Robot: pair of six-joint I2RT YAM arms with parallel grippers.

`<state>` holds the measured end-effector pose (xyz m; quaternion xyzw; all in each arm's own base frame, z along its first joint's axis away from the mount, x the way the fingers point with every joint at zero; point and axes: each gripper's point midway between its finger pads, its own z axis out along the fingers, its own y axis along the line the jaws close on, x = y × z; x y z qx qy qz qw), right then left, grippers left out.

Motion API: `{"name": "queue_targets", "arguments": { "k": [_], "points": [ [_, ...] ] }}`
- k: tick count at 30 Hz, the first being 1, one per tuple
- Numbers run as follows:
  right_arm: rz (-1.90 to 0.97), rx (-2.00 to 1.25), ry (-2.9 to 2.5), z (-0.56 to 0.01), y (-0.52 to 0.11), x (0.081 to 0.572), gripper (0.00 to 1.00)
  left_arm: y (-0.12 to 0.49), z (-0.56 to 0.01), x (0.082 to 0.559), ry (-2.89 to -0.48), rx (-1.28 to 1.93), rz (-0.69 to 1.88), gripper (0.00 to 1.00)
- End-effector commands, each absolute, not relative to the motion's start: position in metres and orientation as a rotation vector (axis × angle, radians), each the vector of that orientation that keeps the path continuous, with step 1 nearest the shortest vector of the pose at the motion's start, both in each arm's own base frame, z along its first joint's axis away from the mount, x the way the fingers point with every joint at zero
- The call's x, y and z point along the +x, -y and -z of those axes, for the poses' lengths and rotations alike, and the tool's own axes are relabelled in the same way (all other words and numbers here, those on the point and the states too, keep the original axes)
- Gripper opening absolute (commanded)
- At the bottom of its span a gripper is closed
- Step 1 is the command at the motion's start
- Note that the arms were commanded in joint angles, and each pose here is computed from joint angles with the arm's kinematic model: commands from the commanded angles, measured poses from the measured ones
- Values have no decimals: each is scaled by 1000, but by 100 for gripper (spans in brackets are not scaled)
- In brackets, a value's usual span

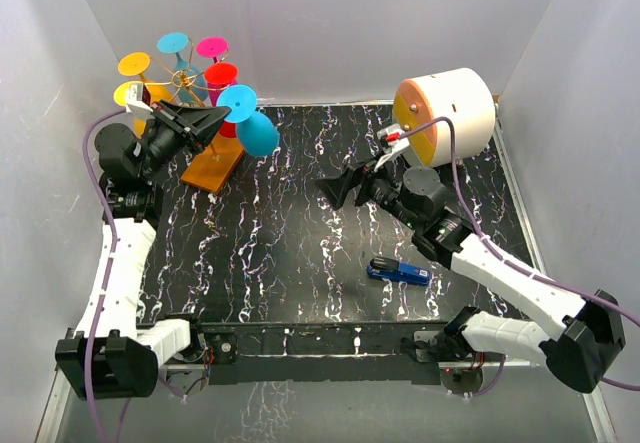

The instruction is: Take the wine glass off the wine glass rack

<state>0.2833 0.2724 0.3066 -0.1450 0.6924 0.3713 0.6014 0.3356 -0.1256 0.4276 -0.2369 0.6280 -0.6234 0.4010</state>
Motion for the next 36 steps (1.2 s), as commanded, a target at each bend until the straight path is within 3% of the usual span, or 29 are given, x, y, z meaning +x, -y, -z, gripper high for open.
{"name": "queue_targets", "arguments": {
  "k": [1,6,14,28,36],
  "points": [
    [-1144,-234,-1449,-384,-293,273,98,137,-500,292,-1357,-481,1779,0],
    [-1478,-126,-1351,-423,-315,264,98,132,-534,269,-1269,-466,1783,0],
    [-1810,-112,-1151,-471,-340,260,98,132,-537,254,-1233,-492,1867,0],
    [-1833,-77,-1261,-423,-390,305,98,132,-529,232,-1237,-506,1897,0],
    [-1845,-93,-1213,-443,-382,293,98,133,-520,236,-1248,-519,1905,0]
  ]
}}
